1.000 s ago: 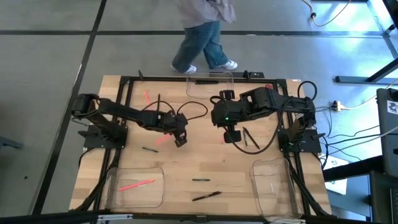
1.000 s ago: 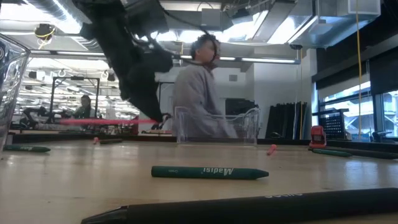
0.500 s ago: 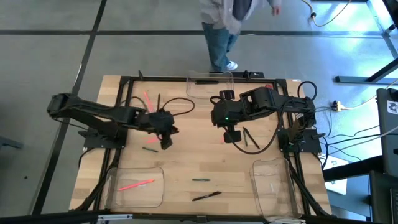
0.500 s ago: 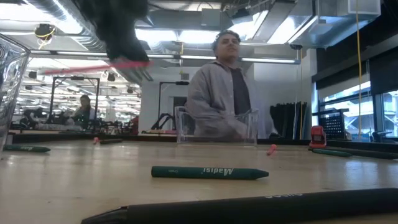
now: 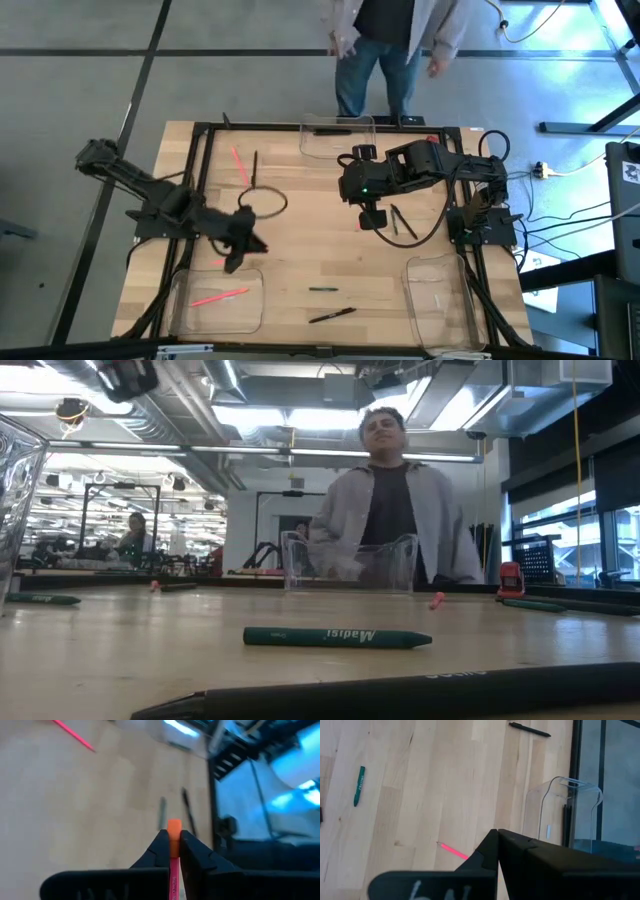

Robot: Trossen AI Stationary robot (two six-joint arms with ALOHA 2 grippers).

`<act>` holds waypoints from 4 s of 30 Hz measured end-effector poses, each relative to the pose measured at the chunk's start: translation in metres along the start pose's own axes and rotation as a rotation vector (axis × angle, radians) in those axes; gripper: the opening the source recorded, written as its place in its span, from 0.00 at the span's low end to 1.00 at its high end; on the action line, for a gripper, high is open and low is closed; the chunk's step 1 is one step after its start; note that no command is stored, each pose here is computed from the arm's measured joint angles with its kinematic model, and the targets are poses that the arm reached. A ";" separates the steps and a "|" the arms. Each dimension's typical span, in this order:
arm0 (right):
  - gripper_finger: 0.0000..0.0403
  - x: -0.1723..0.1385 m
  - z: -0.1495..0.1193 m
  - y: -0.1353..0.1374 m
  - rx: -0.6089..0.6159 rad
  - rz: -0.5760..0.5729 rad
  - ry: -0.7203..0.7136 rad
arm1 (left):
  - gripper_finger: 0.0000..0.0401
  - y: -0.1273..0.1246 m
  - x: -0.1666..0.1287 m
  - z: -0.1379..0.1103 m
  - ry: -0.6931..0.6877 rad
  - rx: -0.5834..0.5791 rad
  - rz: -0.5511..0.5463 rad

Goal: Sort crayons/erasers/pens/pencils in bins
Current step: Put the pink colored pencil into the bottom left transparent bin, then put the green crayon into the bottom right transparent bin

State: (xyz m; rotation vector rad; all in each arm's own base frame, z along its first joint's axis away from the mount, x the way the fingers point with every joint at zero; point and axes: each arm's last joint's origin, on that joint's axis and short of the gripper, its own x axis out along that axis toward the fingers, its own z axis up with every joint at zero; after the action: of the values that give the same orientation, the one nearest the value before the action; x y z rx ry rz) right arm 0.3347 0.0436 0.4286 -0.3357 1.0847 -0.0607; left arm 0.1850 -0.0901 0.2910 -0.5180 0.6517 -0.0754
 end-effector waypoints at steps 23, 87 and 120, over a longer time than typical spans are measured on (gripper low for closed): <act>0.02 0.000 0.002 0.000 0.004 -0.002 -0.024 | 0.02 -0.040 0.049 -0.073 0.275 -0.187 0.087; 0.02 -0.003 0.008 0.012 -0.084 0.429 -0.132 | 0.08 -0.016 0.069 -0.125 0.400 -0.068 0.314; 0.02 -0.003 0.003 0.013 -0.016 0.395 -0.060 | 0.27 -0.045 0.037 -0.084 0.285 -0.036 0.154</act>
State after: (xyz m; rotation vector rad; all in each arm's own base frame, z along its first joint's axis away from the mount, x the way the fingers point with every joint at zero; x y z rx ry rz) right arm 0.3343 0.0573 0.4283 -0.1317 1.0758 0.3083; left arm 0.1688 -0.1747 0.2353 -0.4944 0.9710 0.0086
